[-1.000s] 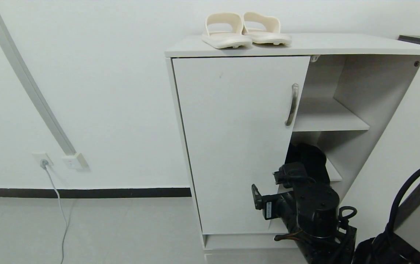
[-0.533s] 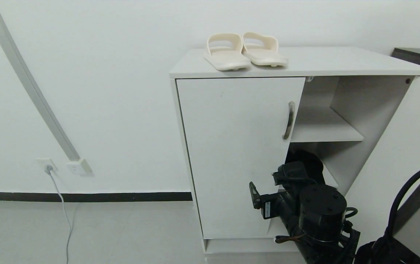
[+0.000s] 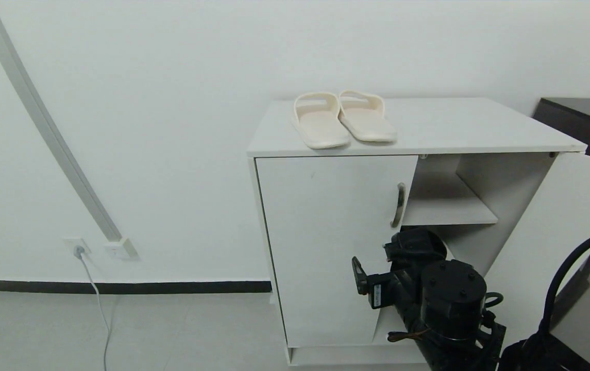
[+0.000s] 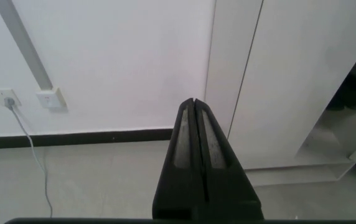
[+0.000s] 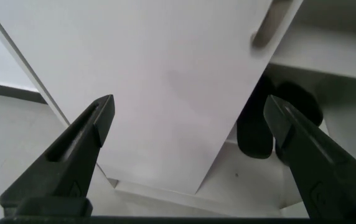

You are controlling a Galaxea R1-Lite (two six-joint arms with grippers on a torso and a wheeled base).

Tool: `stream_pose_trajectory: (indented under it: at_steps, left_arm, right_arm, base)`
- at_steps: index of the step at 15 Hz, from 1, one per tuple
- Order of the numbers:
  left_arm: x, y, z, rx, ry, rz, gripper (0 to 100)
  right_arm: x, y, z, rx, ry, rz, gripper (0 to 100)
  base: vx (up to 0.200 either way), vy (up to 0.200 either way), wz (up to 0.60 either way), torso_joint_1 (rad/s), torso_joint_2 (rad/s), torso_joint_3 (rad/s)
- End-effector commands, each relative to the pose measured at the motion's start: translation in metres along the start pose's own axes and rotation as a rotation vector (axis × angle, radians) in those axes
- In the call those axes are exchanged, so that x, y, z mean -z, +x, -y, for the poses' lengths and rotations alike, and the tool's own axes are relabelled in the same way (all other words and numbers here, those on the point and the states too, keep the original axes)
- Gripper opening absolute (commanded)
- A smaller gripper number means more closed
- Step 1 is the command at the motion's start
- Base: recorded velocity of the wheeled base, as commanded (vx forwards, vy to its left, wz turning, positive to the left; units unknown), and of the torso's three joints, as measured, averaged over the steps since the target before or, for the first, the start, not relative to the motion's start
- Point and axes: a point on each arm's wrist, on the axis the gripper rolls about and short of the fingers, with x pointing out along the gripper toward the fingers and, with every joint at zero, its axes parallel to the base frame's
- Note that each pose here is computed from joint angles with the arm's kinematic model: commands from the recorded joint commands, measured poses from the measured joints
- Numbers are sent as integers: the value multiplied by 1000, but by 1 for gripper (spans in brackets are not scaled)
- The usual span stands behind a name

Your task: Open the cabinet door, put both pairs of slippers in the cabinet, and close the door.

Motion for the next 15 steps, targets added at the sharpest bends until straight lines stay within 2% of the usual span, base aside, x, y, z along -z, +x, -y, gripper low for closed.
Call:
stream_pose_trajectory:
  at_steps: [1,15]
  left_arm:
    - [0,0,0,0,0,0,0]
    - [0,0,0,0,0,0,0]
  right_arm:
    - [2,0,-1,-2,-4,-5,100]
    - [2,-2,-3,-11,-5,-5,100]
  base:
    - [0,0,0,154,-476,-315]
    - [0,0,0,201,-521,-320]
